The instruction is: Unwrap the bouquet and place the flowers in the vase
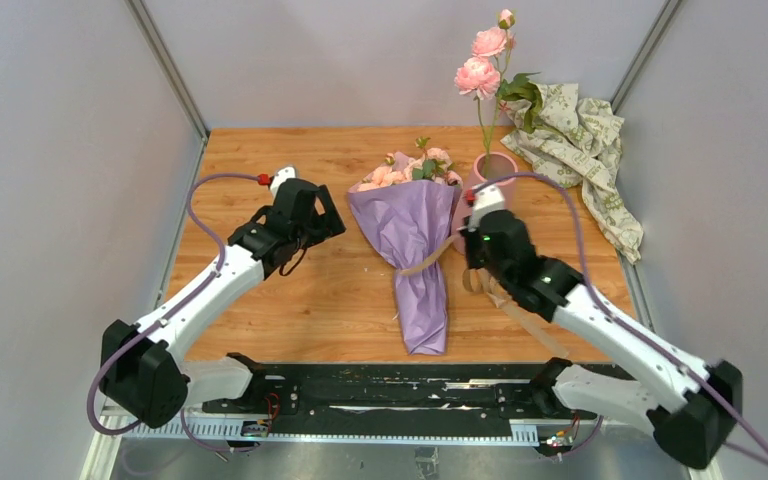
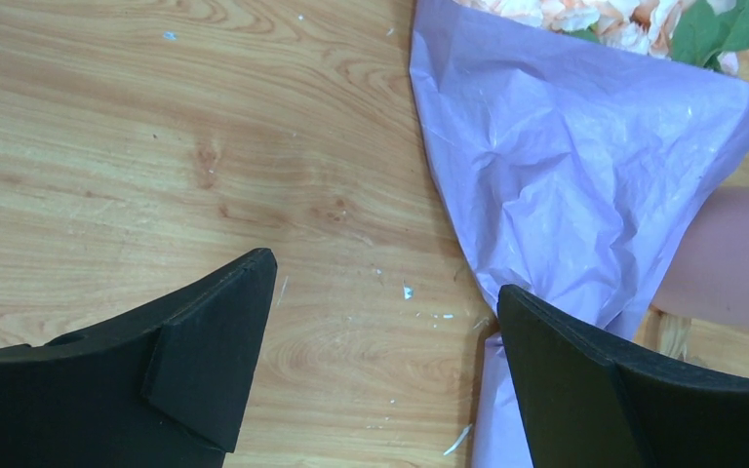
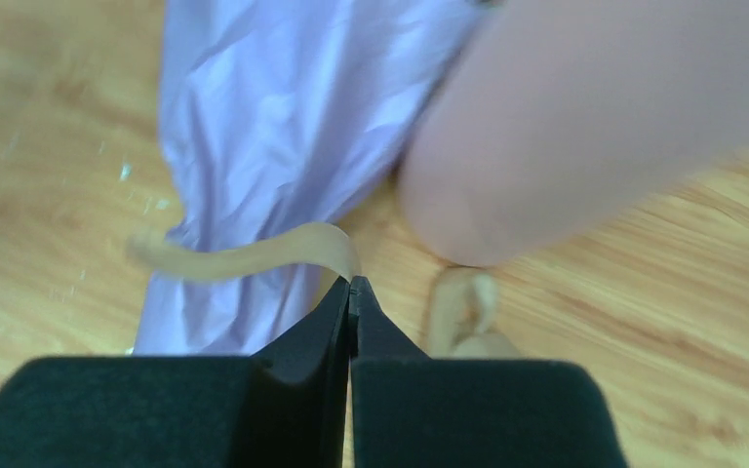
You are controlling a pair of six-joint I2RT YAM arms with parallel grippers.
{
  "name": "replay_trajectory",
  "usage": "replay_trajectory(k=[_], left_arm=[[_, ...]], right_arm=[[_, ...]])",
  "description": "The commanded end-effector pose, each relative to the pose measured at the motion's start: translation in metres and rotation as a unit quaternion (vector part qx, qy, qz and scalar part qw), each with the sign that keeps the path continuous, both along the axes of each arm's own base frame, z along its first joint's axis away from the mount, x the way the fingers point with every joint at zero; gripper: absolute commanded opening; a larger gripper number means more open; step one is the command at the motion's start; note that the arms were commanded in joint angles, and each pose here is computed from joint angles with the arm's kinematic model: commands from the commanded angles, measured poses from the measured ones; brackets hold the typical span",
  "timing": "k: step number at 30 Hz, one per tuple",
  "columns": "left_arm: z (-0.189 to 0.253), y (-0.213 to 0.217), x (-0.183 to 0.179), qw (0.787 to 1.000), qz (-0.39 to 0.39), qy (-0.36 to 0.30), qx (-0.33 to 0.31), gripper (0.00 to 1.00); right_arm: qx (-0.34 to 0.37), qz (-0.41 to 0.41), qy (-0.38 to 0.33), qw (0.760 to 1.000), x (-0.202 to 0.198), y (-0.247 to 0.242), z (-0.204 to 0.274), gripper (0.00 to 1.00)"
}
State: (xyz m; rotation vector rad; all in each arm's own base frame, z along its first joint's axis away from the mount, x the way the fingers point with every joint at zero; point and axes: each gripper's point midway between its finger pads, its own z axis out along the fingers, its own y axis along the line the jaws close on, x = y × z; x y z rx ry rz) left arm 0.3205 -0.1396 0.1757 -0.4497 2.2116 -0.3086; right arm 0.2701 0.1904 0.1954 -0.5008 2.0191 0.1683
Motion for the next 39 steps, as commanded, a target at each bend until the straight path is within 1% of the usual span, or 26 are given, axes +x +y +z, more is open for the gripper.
replay_trajectory(k=[1,3,5,7,8,9,10,11,12,14,16,17,20,23,27,34,36,39], left_arm=[[0.006,-0.014,0.002,1.000,-0.025,-0.009,0.005,0.94],[0.011,-0.023,0.003,0.999,-0.038,-0.012,0.008,0.94],[0.016,-0.035,0.002,0.998,-0.054,-0.013,0.010,0.94],[0.018,-0.047,0.002,0.998,-0.067,-0.013,0.015,0.94],[0.018,-0.053,0.002,0.997,-0.073,-0.013,0.018,0.94],[0.017,-0.059,0.002,0.997,-0.079,-0.012,0.022,0.94],[0.014,-0.064,0.001,0.996,-0.083,-0.009,0.026,0.94],[0.010,-0.069,0.001,0.996,-0.087,-0.005,0.030,0.94],[0.003,-0.075,0.000,0.995,-0.091,0.002,0.033,0.94],[-0.012,-0.082,-0.001,0.995,-0.097,0.016,0.035,0.95],[-0.027,-0.087,-0.003,0.994,-0.100,0.031,0.034,0.95],[-0.037,-0.088,-0.005,0.994,-0.100,0.037,0.035,0.95],[-0.057,-0.090,-0.009,0.993,-0.100,0.048,0.038,0.94],[-0.073,-0.093,-0.005,0.992,-0.101,0.057,0.046,0.94],[-0.086,-0.099,0.006,0.989,-0.104,0.072,0.072,0.94],[-0.101,-0.114,0.028,0.986,-0.102,0.091,0.092,0.94],[-0.107,-0.116,0.032,0.985,-0.100,0.099,0.101,0.94],[-0.114,-0.115,0.036,0.984,-0.093,0.104,0.108,0.94]], right_arm=[[0.053,-0.125,-0.022,0.990,-0.009,-0.077,0.022,0.00],[0.072,-0.171,-0.062,0.981,-0.018,-0.112,0.048,0.00],[0.072,-0.208,-0.079,0.972,-0.028,-0.140,0.064,0.00],[0.058,-0.229,-0.080,0.968,-0.034,-0.157,0.070,0.00],[0.046,-0.234,-0.073,0.968,-0.035,-0.162,0.069,0.05],[0.033,-0.236,-0.062,0.969,-0.035,-0.164,0.066,0.21],[0.023,-0.236,-0.050,0.970,-0.034,-0.164,0.060,0.40],[0.020,-0.229,-0.035,0.972,-0.033,-0.160,0.053,0.57],[0.025,-0.213,-0.022,0.976,-0.031,-0.152,0.046,0.68],[0.058,-0.169,0.007,0.984,-0.026,-0.125,0.027,0.73],[0.091,-0.130,0.030,0.987,-0.021,-0.097,0.006,0.73],[0.091,-0.118,0.044,0.988,-0.021,-0.086,-0.009,0.73],[0.085,-0.085,0.060,0.991,-0.021,-0.053,-0.033,0.73],[0.131,-0.046,0.090,0.986,-0.021,-0.015,-0.050,0.66],[0.118,-0.043,0.111,0.986,-0.014,0.001,-0.075,0.56],[0.120,-0.016,0.152,0.981,0.001,0.038,-0.107,0.54],[0.117,-0.013,0.161,0.980,0.004,0.045,-0.117,0.50],[0.111,-0.012,0.167,0.980,0.009,0.051,-0.127,0.40]])
